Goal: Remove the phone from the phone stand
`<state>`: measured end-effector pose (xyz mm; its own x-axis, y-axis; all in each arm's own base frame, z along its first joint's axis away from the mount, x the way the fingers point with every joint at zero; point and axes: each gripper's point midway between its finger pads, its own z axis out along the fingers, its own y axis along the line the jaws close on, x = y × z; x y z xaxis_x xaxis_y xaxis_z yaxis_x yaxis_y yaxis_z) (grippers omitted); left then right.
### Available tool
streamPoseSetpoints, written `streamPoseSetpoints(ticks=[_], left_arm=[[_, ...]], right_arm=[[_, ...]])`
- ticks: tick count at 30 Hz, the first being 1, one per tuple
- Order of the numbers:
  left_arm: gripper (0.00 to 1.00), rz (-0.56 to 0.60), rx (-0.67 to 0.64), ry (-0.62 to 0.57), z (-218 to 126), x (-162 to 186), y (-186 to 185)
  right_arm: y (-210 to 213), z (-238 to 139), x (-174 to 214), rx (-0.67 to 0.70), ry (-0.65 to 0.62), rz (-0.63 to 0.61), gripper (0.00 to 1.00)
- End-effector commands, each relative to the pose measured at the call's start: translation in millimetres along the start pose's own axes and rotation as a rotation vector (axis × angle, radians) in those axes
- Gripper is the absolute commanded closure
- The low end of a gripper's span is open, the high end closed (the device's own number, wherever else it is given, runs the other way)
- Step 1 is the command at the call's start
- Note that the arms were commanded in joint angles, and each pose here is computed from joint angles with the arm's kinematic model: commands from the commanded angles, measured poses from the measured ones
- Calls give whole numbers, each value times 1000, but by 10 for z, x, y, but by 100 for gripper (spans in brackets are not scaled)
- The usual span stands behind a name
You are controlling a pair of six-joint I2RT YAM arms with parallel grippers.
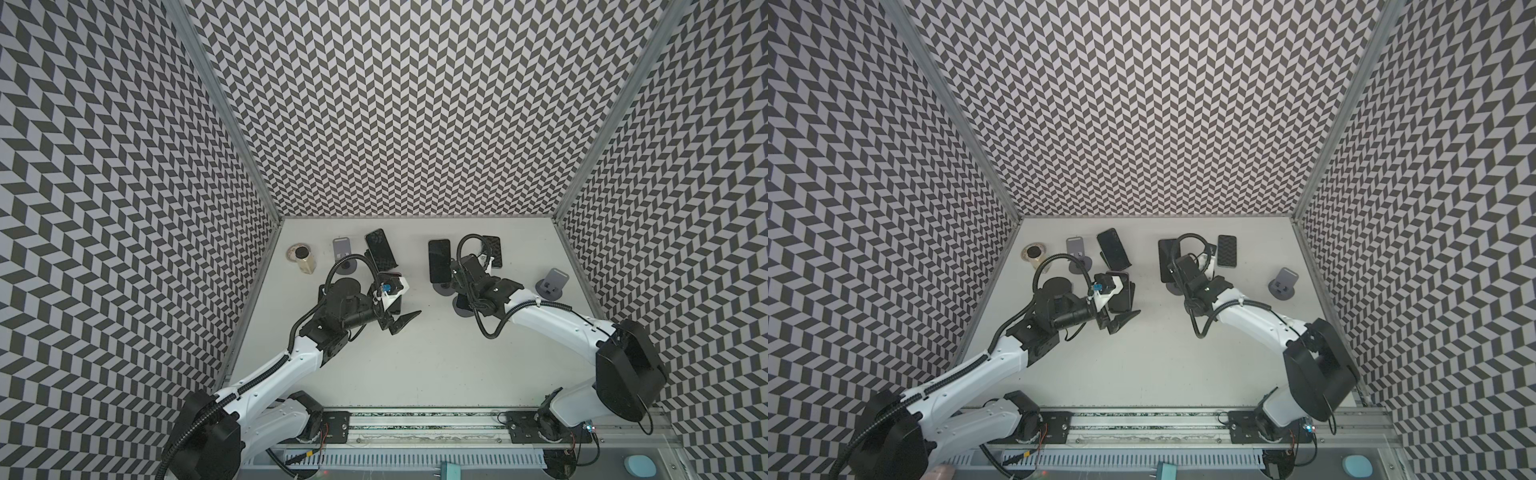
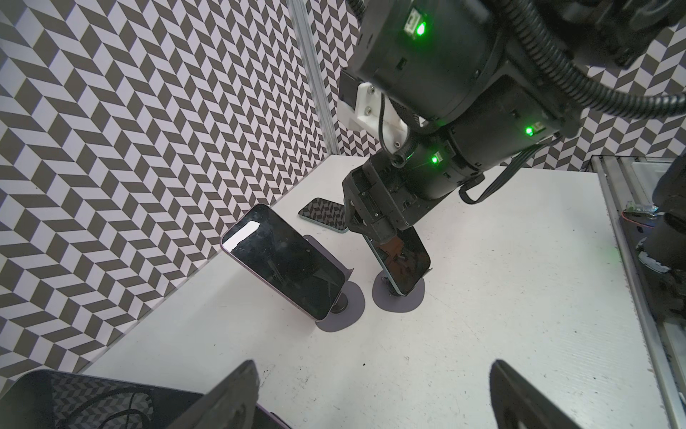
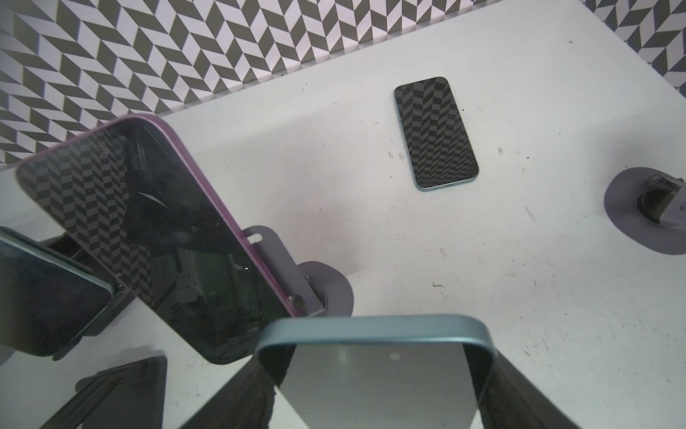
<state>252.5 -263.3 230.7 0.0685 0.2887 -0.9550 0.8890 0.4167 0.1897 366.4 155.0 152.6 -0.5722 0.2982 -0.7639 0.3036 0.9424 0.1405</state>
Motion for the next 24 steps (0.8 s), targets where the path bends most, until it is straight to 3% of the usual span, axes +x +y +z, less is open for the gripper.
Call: streamPoseSetpoints(ticks=[1,24], left_arm=[[3,22,20,-11,15,-85,-16],[3,22,25,-4,18,-78,-24]], right_arm=[[84,21,-126,-18,-35,37,18],[82,63,-110,-17,-27,29,25]])
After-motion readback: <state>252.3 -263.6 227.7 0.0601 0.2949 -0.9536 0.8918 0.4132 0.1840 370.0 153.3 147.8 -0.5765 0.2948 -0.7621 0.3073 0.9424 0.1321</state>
